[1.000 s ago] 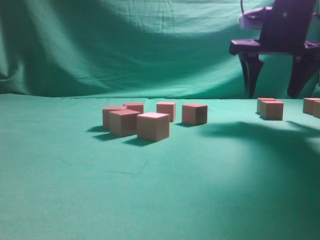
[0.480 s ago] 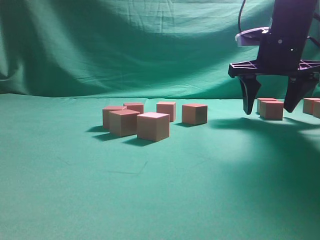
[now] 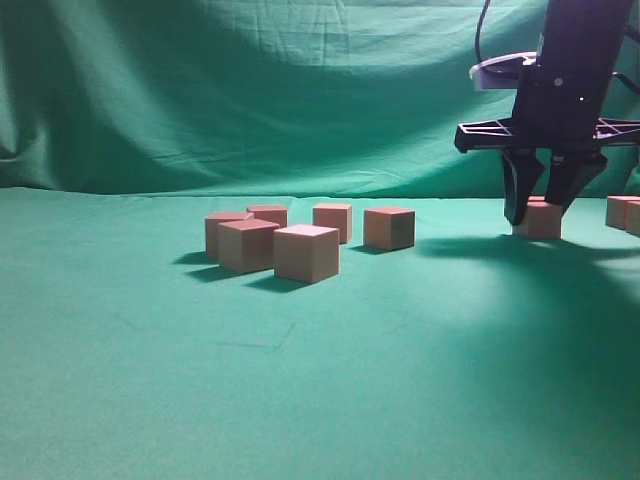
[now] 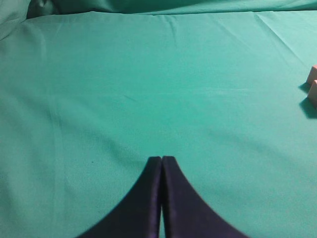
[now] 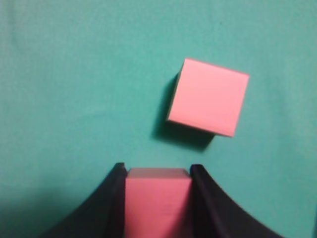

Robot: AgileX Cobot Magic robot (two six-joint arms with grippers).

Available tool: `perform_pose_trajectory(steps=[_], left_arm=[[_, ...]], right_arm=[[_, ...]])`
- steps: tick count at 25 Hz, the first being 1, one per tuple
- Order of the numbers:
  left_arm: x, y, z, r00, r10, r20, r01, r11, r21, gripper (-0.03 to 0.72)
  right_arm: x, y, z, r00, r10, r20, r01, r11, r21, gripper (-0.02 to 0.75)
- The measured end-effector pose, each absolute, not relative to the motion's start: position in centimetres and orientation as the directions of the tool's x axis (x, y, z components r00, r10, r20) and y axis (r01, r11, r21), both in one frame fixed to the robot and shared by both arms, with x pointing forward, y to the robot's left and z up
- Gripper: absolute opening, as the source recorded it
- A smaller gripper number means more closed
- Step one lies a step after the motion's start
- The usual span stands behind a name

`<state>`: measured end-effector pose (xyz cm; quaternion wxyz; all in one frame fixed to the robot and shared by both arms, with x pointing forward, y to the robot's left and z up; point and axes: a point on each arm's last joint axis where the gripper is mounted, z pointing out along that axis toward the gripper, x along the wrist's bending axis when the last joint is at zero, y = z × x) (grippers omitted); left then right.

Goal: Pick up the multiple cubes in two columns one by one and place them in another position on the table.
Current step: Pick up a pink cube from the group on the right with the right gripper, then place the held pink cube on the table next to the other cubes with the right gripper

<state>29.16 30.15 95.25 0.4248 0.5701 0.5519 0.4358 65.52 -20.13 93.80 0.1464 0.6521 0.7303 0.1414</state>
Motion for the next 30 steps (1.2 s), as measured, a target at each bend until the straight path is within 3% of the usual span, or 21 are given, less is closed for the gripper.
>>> perform_pose_trajectory(steps=[6,16,21,25,30], left_arm=[[29.2,30.1,95.3,0.011,1.000,0.028,0.259,-0.030,0.965,0.000],[29.2,30.1,95.3,0.011,1.000,0.028,0.259,-0.030,0.965,0.000],[29.2,30.1,95.3,0.011,1.000,0.028,0.259,-0.030,0.965,0.000],[29.2,30.1,95.3,0.011,1.000,0.028,0.259,-0.030,0.965,0.000],[29.2,30.1,95.3,0.011,1.000,0.028,0.259,-0.030,0.965,0.000]], right_arm=[[64.6,-20.4,94.9,-0.091,0.995,-0.040,0.934,0.099,0.343,0.263],[58.2,-21.7,109.1,-0.048,0.997,0.055,0.874,0.015,0.486,0.263],[53.8,-22.7,113.4,-0.049,0.997,0.056,0.875,0.016,0.484,0.263],[50.0,-23.6,114.0,-0.055,0.996,0.066,0.880,0.017,0.475,0.263],[45.0,-23.8,111.8,-0.147,0.979,0.138,0.891,0.070,0.449,0.263]])
